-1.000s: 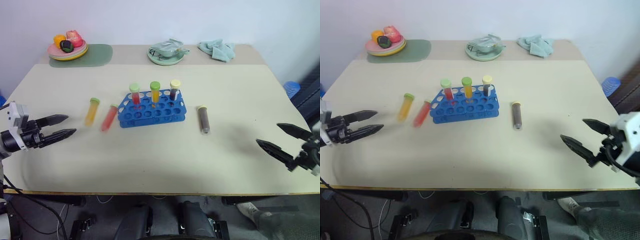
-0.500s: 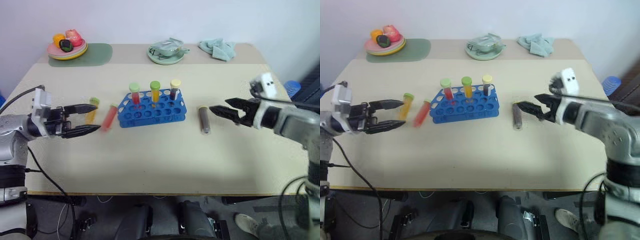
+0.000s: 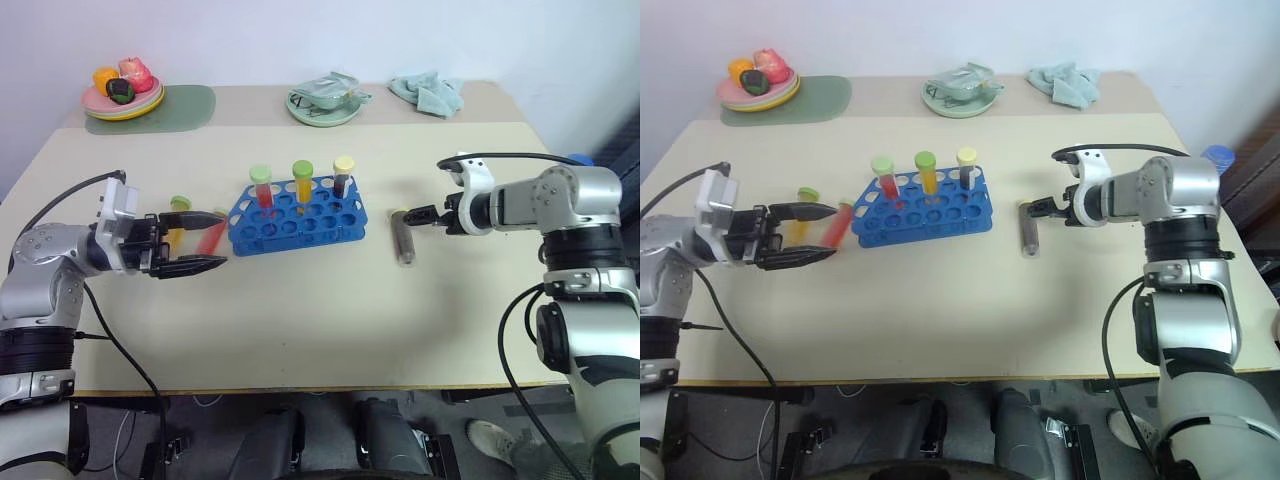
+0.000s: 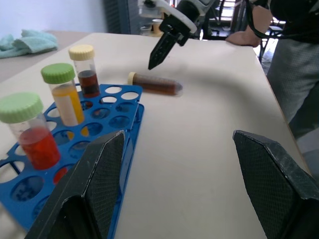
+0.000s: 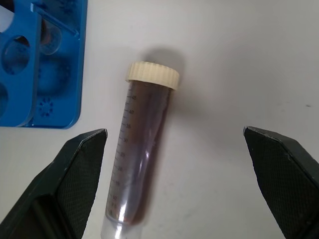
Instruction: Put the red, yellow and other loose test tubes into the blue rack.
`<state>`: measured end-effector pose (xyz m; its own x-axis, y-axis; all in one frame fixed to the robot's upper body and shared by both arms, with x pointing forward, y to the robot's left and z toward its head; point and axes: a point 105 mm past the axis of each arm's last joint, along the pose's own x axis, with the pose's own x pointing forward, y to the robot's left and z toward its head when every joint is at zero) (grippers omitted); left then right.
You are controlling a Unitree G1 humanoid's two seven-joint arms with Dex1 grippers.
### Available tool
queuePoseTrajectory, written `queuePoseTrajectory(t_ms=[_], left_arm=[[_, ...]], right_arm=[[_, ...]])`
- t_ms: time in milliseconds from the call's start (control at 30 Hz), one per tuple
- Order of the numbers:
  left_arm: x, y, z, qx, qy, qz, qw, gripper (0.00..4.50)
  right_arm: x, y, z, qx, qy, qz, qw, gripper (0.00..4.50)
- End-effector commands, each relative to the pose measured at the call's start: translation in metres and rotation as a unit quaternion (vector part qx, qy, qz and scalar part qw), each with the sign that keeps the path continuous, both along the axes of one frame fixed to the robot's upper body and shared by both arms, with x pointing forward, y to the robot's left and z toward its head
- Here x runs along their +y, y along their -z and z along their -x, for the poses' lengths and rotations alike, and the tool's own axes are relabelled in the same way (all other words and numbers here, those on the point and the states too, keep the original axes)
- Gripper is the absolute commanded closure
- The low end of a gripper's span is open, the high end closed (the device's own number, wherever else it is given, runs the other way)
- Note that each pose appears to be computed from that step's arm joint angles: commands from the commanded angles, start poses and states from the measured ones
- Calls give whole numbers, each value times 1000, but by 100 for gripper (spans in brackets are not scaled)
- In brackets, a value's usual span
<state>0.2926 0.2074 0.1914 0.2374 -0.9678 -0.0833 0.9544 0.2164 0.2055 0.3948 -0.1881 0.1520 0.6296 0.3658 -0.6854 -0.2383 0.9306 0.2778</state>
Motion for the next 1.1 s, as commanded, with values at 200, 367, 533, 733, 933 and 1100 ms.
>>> queuePoseTrajectory(t_ms=[200, 367, 533, 733, 933, 1100], left_arm=[[-10, -10, 12, -12, 34, -10, 999, 96], [-14, -11, 15, -11, 37, -13, 999, 93], [-15, -9, 19, -7, 35, -18, 999, 92], [-15, -9, 19, -6, 30, -15, 999, 92], [-11, -9, 19, -5, 16, -11, 1000, 92], [0, -7, 16, 2, -16, 13, 1000, 92]], right_arm=[[21, 8, -20, 0, -12, 1, 1000, 0], [27, 21, -28, -2, -16, 25, 1000, 25], [33, 35, -29, 0, -46, 69, 997, 222], [46, 33, -27, -40, -108, 107, 987, 371], [65, -37, -14, -224, -157, 28, 962, 371], [74, -91, 20, -363, -140, -99, 916, 371]])
